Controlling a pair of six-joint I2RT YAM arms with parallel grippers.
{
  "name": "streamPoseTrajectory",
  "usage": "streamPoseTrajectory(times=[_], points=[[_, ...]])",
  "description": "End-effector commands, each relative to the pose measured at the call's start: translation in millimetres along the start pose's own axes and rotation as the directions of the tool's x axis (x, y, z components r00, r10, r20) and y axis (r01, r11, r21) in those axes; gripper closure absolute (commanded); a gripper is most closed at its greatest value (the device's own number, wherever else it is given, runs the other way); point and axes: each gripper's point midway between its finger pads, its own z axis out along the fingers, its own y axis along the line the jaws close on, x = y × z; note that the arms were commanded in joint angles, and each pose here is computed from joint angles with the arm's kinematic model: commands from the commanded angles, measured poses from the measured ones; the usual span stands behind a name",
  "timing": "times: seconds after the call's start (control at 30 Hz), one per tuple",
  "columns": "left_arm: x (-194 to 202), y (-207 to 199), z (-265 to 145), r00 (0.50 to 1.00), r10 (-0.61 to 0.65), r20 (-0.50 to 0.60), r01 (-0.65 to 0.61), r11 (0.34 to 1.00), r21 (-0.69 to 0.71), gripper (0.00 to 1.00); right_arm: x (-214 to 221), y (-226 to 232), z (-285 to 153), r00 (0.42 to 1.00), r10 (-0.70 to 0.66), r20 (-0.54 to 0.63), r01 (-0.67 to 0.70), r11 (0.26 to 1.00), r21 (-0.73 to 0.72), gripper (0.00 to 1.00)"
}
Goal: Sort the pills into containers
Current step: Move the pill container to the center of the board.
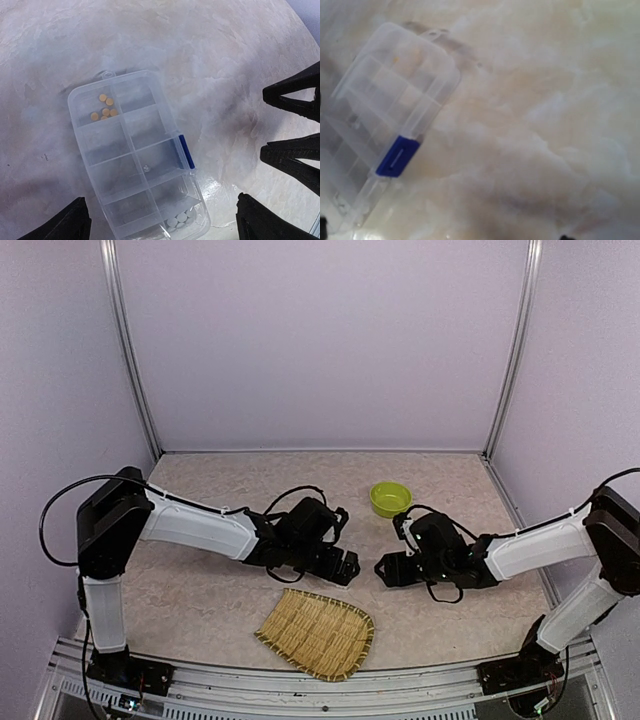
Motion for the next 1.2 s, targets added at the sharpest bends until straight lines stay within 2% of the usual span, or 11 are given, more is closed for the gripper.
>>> streamPoseTrajectory(times=[0.0,0.3,0.6,0.87,1.17], points=[[10,1,7,0.998,0.041,-0.039,-0.043,0.998,-0.055,0.01,-1,-8,-5,1.0,-0.005,0.012,0.005,0.999,0.032,0.33],[14,13,13,0.994,0.089,-0.057,-0.099,0.972,-0.212,0.01,-1,-9,-5,1.0,-0.007,0.013,0.007,0.999,0.038,0.3],[14,20,11,0.992,0.116,-0.057,-0.128,0.953,-0.275,0.01,-5,-8,-4,1.0,-0.011,0.014,0.011,0.999,0.036,0.3],[4,56,9,0.992,0.115,-0.045,-0.124,0.923,-0.363,0.01,-5,-9,-4,1.0,-0.01,0.016,0.009,0.999,0.036,0.29],[-16,91,1,0.984,0.175,-0.038,-0.174,0.879,-0.445,0.01,-1,-12,-6,1.0,0.0,0.014,-0.001,0.999,0.038,0.29]])
